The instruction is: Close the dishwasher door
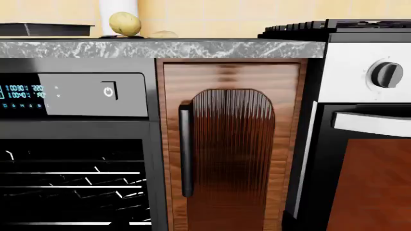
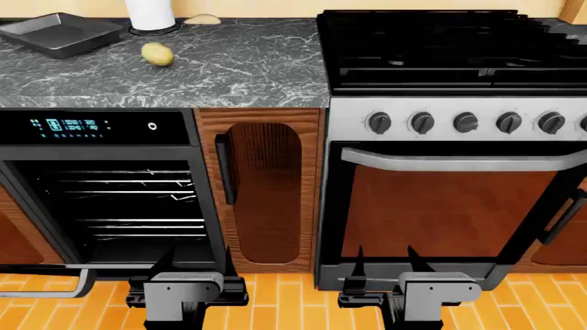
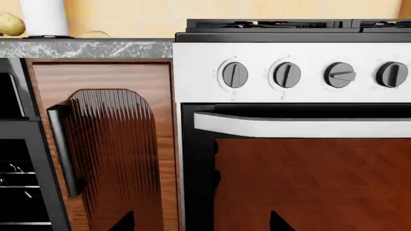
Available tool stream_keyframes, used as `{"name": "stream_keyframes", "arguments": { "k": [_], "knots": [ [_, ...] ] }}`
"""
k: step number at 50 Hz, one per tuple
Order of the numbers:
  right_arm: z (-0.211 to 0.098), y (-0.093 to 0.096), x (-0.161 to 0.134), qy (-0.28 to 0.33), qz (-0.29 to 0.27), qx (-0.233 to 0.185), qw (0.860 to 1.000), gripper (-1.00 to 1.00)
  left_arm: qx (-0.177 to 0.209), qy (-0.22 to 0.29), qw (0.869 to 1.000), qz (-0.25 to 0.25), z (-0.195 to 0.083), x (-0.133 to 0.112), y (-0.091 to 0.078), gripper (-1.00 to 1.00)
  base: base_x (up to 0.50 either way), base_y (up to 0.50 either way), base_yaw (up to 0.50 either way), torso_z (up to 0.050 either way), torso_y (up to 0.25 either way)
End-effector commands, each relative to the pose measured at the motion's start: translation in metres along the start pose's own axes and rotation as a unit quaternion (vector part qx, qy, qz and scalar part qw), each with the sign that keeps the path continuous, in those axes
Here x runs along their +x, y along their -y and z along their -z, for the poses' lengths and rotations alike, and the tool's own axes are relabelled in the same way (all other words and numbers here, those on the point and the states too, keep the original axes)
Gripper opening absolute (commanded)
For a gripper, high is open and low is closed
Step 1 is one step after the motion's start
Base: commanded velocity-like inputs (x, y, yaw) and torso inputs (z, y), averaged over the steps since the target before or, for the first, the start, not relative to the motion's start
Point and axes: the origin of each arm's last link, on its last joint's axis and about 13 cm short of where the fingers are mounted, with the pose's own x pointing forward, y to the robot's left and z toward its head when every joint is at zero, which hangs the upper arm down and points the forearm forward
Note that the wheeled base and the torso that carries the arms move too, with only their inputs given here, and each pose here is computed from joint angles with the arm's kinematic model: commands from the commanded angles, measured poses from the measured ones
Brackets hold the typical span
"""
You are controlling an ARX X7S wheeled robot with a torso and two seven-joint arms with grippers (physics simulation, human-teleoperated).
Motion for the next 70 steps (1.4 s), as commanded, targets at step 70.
{"name": "stream_keyframes", "arguments": {
  "k": [70],
  "knots": [
    [0.0010,0.0003,0.0005,-0.003,0.016,0.002,1.000,1.00,0.017,0.001,1.000,-0.003,0.0004,-0.0029,0.0012,1.00,0.00,0.00,0.00,-0.040,-0.020]
  ]
}}
